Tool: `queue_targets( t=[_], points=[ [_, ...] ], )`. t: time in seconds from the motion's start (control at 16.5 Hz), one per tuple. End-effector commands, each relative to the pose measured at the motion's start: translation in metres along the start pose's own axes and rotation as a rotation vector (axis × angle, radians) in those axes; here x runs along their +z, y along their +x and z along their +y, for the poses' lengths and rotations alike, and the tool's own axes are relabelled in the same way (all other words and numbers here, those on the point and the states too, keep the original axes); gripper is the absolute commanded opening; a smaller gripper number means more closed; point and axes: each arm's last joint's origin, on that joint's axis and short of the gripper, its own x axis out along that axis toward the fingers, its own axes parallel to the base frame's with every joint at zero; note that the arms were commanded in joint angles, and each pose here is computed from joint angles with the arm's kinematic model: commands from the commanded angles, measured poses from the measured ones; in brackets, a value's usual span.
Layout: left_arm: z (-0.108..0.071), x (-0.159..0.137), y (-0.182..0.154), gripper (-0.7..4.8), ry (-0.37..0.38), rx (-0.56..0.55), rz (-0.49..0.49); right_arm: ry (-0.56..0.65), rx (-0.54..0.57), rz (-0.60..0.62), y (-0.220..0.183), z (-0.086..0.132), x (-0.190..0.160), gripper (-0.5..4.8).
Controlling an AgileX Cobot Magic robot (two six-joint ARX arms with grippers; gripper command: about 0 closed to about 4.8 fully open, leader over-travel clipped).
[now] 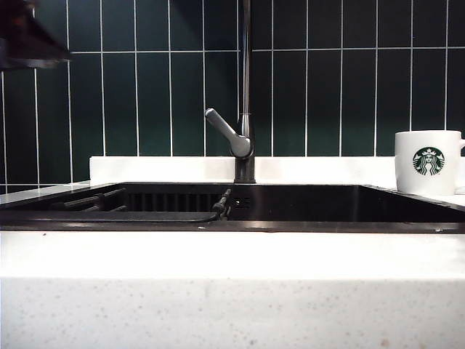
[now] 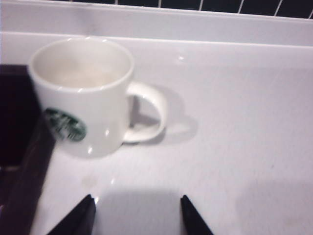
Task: Pick up the mug next to the sink, go to the faucet to get some water, pour the water into the sink, and finally put the mug back to its place.
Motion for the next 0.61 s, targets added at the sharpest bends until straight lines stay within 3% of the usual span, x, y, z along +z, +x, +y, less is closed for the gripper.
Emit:
queue_targets(
  t=[0.06,0.36,0.61],
  points=[
    [-0.001,0.006,0.020,1.57,0.072,-0.066,0.003,0.018,-0.044,-0.057,0.019,0.002,0.000,2.48],
    [0.012,0.005,0.051,1.57,0.057,-0.072,0.032,0.056,-0.102,-0.004,0.041,-0.008,-0.013,2.48],
    [0.017,-0.006,0.064,1.58,0.057,-0.080,0.024,0.088,-0.103,-0.076,0.051,-0.014,0.011,2.48]
  ],
)
